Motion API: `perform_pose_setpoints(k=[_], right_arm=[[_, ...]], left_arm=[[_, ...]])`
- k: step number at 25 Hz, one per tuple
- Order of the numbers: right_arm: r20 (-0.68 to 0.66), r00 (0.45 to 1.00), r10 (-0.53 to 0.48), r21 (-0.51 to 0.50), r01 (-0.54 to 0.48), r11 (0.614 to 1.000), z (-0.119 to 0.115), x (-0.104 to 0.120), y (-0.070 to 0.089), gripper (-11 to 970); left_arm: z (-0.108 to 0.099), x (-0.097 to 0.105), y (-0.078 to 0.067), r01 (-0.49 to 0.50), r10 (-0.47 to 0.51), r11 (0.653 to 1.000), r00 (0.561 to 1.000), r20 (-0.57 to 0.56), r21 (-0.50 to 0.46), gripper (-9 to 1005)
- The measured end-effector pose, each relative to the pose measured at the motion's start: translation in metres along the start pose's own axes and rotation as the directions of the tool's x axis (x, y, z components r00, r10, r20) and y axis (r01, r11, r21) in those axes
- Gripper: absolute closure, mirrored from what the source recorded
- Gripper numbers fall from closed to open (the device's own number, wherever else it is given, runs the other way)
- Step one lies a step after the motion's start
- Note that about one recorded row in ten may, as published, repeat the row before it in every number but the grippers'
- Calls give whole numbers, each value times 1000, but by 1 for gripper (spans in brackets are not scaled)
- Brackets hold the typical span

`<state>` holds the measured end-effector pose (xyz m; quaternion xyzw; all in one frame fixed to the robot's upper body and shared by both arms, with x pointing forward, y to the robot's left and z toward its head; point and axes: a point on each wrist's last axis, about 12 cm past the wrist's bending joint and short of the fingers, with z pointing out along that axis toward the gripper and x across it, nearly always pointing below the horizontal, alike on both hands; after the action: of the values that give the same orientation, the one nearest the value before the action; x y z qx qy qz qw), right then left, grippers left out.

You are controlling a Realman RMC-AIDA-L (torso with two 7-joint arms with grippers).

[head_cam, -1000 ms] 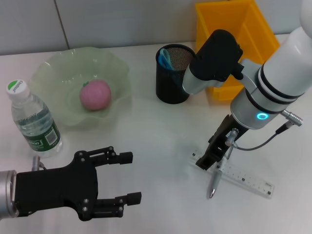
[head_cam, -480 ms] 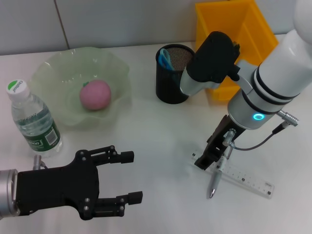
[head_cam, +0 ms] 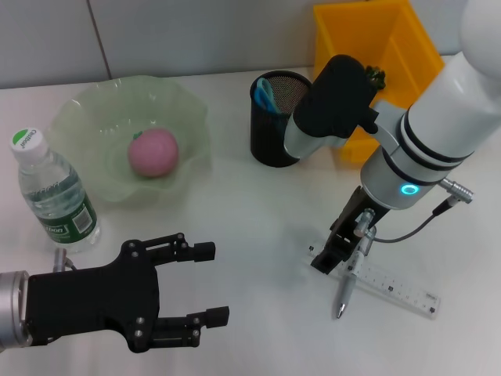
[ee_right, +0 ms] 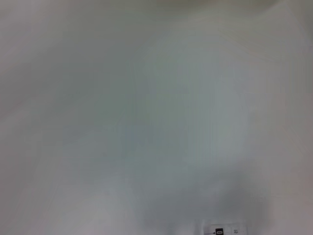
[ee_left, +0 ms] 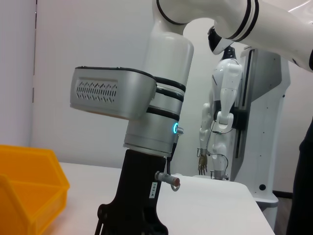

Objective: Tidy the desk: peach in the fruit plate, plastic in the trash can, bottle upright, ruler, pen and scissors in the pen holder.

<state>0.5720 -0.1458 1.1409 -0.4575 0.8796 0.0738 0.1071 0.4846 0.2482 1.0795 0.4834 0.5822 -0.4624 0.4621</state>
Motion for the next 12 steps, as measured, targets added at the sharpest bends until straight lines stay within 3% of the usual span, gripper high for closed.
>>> perform_pose_setpoints(k=[12], right_arm=[[5,1000,-8,4,8,1000,1,-3,0,274]], left_arm=[[0,-1,0,2,-2,1000,1000,0,2,209]])
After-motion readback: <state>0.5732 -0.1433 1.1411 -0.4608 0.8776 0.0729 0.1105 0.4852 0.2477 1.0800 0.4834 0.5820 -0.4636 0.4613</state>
